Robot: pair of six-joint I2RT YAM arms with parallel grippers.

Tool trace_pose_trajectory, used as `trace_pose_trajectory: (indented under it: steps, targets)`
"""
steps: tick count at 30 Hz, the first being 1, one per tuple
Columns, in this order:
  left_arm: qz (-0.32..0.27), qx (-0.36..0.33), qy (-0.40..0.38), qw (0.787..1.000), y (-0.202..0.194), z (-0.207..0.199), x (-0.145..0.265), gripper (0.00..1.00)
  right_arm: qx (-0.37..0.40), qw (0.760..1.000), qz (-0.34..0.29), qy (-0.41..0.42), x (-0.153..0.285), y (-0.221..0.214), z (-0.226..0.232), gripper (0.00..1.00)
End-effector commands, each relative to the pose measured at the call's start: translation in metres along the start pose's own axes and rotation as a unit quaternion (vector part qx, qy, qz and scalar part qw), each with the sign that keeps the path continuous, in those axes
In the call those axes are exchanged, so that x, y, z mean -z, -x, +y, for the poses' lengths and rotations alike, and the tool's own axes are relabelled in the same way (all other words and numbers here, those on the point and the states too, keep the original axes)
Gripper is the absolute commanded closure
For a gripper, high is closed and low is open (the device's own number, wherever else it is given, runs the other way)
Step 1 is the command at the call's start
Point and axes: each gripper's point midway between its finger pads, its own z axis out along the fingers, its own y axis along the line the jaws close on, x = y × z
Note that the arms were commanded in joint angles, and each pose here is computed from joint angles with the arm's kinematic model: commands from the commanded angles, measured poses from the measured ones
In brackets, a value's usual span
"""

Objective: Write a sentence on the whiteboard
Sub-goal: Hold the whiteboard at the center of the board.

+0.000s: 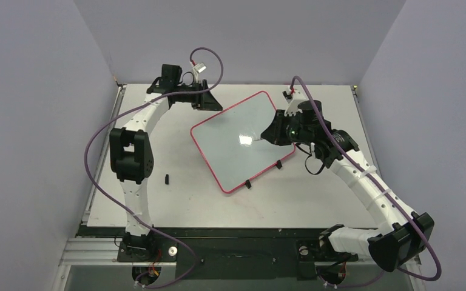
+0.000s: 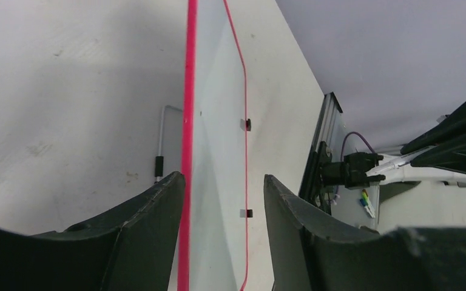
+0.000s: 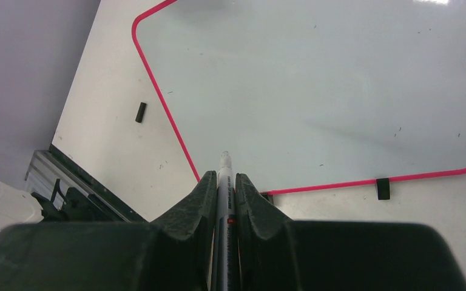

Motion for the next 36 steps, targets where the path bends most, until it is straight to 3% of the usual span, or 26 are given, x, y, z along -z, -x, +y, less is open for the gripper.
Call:
trace_pose_trajectory:
  steps: [1,9,18,28,31,34,36]
  targets:
    - [0.026,-0.019,-0.069,0.997,-0.002,-0.020,-0.010,0.53,0.017,1.000,-0.025,0.001,-0.002,0.023,0.012,1.00]
    - [0.046,0.003,-0.069,0.997,-0.018,-0.001,-0.022,0.55,0.031,0.999,-0.011,0.013,-0.018,0.025,0.026,1.00]
    - [0.035,-0.007,-0.058,0.998,-0.009,-0.005,-0.017,0.55,0.035,0.999,-0.005,0.019,-0.025,0.023,0.034,1.00]
    - [0.089,0.030,-0.040,0.995,-0.049,0.018,-0.029,0.61,0.057,0.997,-0.016,0.043,-0.041,0.028,0.053,1.00]
    - [0.094,0.030,-0.042,0.994,-0.052,0.017,-0.030,0.70,0.075,0.996,-0.025,0.041,-0.051,0.031,0.062,1.00]
    - [0.092,0.025,-0.043,0.994,-0.050,0.014,-0.030,0.89,0.098,0.994,-0.036,0.023,-0.064,0.033,0.065,1.00]
    - [0.091,0.021,-0.043,0.995,-0.049,0.012,-0.029,0.94,0.113,0.993,-0.042,0.018,-0.072,0.033,0.072,1.00]
